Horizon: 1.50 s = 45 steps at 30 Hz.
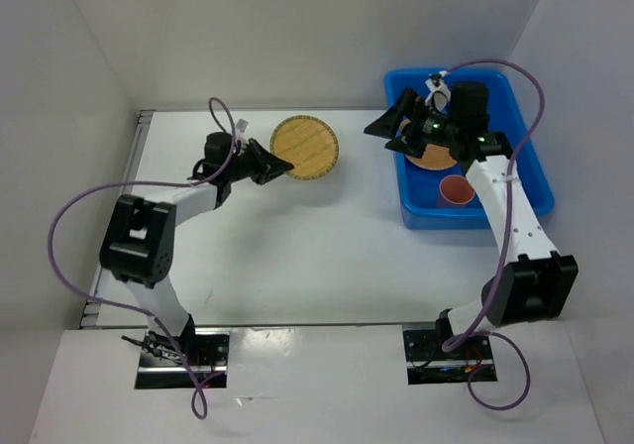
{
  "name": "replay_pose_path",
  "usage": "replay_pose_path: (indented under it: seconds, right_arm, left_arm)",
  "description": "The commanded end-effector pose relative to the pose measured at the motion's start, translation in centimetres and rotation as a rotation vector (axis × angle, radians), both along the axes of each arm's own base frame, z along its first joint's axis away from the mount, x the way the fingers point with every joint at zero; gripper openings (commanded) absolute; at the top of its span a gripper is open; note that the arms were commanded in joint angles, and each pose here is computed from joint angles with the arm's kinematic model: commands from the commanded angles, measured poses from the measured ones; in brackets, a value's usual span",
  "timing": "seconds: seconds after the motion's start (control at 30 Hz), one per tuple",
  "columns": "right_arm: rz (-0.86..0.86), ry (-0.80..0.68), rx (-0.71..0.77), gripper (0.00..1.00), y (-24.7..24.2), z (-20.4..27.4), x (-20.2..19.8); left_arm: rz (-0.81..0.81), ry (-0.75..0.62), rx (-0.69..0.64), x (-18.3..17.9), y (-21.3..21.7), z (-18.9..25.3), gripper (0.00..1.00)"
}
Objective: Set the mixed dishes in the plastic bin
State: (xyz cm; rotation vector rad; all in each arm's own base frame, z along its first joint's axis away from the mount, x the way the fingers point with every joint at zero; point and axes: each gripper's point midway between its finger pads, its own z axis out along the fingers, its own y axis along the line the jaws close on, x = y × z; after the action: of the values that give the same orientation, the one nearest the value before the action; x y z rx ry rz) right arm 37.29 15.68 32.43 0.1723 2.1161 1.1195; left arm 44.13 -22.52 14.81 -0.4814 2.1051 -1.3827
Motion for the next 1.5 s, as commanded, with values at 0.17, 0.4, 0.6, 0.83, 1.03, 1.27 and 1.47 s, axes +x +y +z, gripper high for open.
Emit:
replay_pose_path:
  seconds: [0.17, 0.4, 0.6, 0.83, 1.03, 1.27, 1.47]
  right_arm:
    - [0.282, -0.014, -0.051, 1.0, 7.2, -3.6, 0.0]
    - [0.373, -0.045, -0.059, 0.96, 8.2, -5.7, 0.3]
    - [0.513, -0.044, -0.021, 0.94, 10.2, -6.8, -1.3]
    - [0.617, -0.025, 0.022, 0.89, 11.6, -7.7, -3.2]
    - [0.685, -0.01, 0.043, 0.61, 12.7, -8.2, -4.4]
    - [0.732, 0.021, 0.09, 0.2, 12.9, -8.5, -5.1]
    - [0.755, 0.022, 0.111, 0.0, 13.1, -8.3, -5.3]
  left_arm:
    - [-0.245, -0.144, -0.008, -9.0, 0.2, 7.7, 0.0]
    - [-0.336, -0.142, -0.009, -12.5, 0.5, 9.3, 0.0]
    - [-0.399, -0.148, -0.034, -13.5, 0.2, 10.4, 0.0]
    - [-0.476, -0.148, -0.065, -13.8, -0.3, 10.7, 0.0]
    - [-0.491, -0.141, -0.061, -13.6, -0.3, 10.6, 0.0]
    - [-0.518, -0.141, -0.072, -13.4, -0.5, 10.8, 0.0]
    - [-0.543, -0.138, -0.069, -13.2, -0.6, 10.5, 0.04]
